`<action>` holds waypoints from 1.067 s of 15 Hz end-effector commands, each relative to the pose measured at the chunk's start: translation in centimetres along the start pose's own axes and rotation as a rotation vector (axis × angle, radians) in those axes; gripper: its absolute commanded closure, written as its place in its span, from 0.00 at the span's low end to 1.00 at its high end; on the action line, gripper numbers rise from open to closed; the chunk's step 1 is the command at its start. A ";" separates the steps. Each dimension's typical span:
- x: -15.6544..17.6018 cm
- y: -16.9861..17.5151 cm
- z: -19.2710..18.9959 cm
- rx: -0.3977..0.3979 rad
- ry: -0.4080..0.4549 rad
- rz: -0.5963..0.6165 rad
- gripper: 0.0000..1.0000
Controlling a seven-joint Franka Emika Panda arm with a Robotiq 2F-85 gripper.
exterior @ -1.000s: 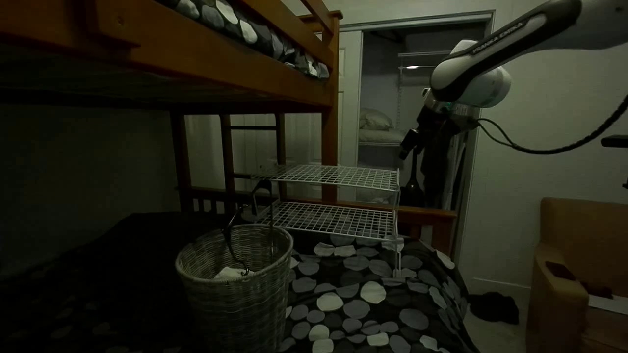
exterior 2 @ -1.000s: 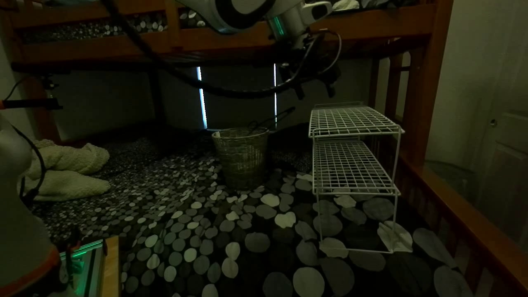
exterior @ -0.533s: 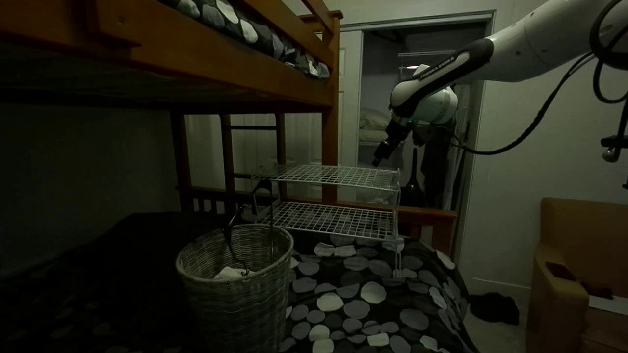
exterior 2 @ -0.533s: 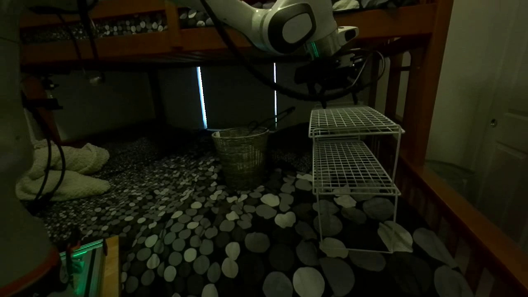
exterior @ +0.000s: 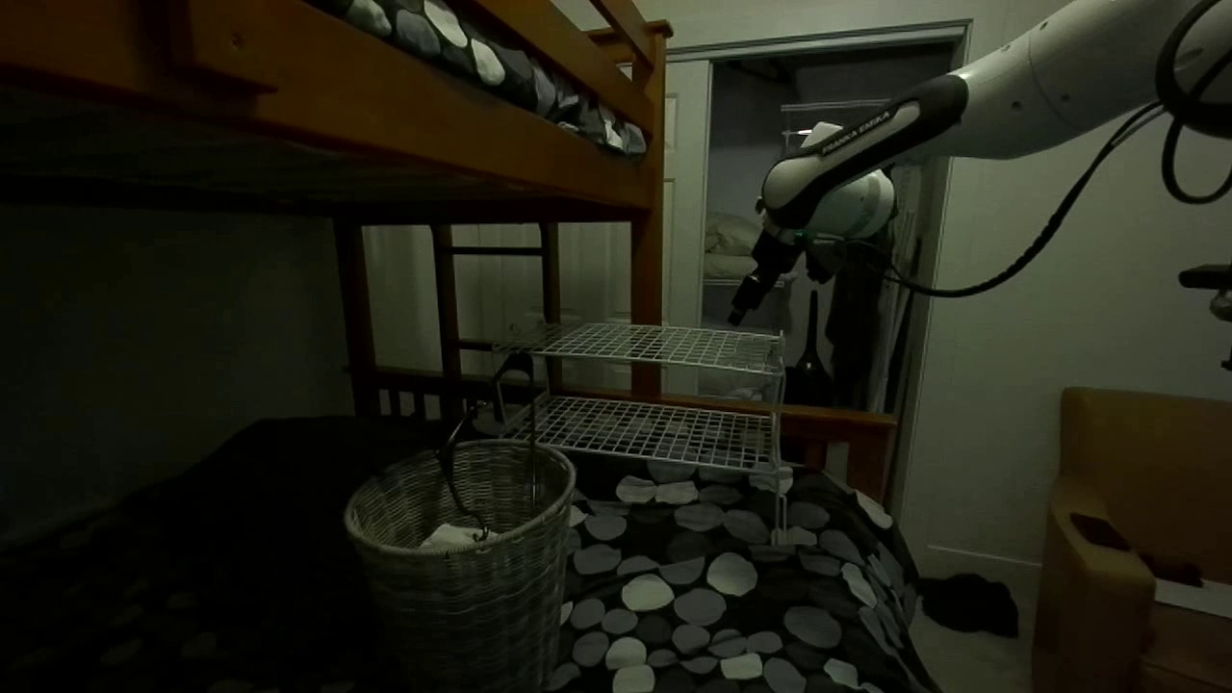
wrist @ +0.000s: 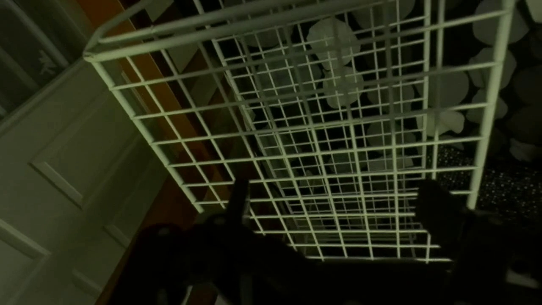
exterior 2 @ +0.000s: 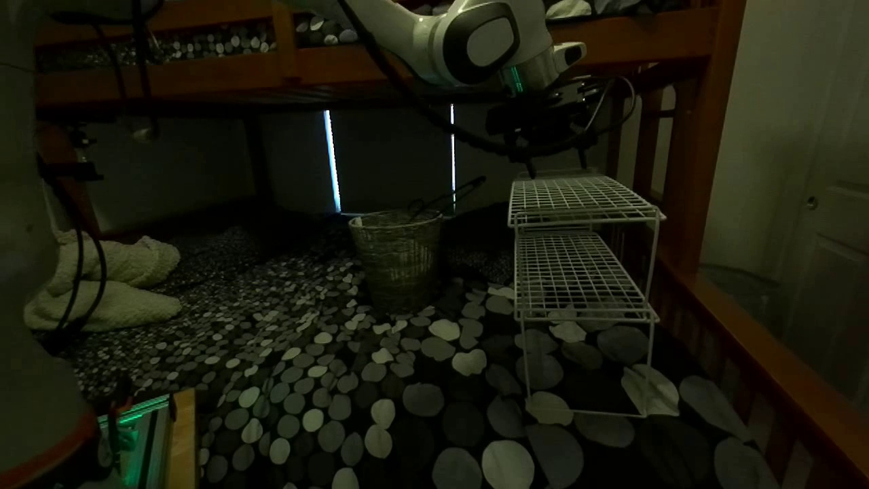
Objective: Turn the metal object to the left
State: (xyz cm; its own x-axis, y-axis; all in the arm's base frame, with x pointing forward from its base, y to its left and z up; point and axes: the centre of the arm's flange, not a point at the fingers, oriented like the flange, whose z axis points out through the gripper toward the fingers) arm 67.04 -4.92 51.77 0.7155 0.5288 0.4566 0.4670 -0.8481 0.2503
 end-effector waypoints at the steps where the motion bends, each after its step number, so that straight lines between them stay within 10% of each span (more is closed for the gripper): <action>1: 2.7 2.9 2.5 -0.059 -0.082 -0.178 0.00; 8: 4.1 2.8 3.1 -0.158 -0.094 -0.259 0.00; 16: 4.7 1.5 6.8 0.081 -0.149 -0.298 0.00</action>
State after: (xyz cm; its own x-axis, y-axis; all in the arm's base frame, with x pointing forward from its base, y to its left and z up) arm 73.35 -2.63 48.86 0.6018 0.7550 0.2603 0.6785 -0.6553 0.3320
